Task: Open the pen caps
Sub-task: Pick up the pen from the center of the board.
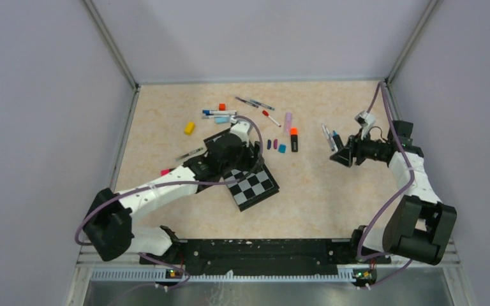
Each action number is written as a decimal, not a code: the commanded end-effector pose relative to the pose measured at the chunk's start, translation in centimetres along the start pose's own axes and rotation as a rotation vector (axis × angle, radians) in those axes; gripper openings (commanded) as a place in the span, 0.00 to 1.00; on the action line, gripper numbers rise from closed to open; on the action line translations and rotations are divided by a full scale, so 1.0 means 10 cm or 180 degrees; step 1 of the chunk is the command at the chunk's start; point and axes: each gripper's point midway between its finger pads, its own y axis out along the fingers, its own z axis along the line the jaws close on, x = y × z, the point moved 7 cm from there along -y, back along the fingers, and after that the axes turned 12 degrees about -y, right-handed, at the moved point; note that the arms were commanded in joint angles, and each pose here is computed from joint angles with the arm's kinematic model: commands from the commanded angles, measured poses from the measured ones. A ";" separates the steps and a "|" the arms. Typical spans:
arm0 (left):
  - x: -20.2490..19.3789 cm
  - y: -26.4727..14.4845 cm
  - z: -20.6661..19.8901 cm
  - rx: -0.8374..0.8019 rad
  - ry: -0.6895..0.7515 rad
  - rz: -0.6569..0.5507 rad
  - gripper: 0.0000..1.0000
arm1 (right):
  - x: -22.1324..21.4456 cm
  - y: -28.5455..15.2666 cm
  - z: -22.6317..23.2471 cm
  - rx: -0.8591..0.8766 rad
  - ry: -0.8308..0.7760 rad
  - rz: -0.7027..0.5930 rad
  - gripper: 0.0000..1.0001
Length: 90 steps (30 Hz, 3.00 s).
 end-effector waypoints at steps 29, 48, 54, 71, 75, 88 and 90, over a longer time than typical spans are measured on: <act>0.07 -0.79 0.42 -0.0352 -0.0825 -0.1064 0.99 | 0.78 1.73 -0.14 -0.1406 0.0128 0.1000 0.61; 0.15 -0.69 0.42 -0.0193 -0.0824 -0.1061 0.99 | 0.40 2.31 -0.33 -0.1634 0.0451 0.1402 0.51; 0.14 -0.69 0.43 -0.0187 -0.0825 -0.1051 0.99 | 0.26 2.31 -0.34 -0.1686 0.0405 0.1510 0.47; 0.10 -0.74 0.43 -0.0254 -0.0921 -0.1063 0.99 | 0.08 2.19 -0.29 -0.1726 0.0335 0.1611 0.43; 0.10 -0.74 0.43 -0.0270 -0.0937 -0.1061 0.99 | 0.06 2.15 -0.30 -0.1784 0.0259 0.1634 0.32; 0.12 -0.76 0.24 -0.0791 -0.0943 -0.1012 0.99 | 0.26 1.91 -0.30 -0.1904 -0.0223 0.1512 0.00; 0.13 -0.76 0.18 -0.0972 -0.0971 -0.1022 0.99 | 0.37 1.81 -0.24 -0.1758 -0.0447 0.1489 0.00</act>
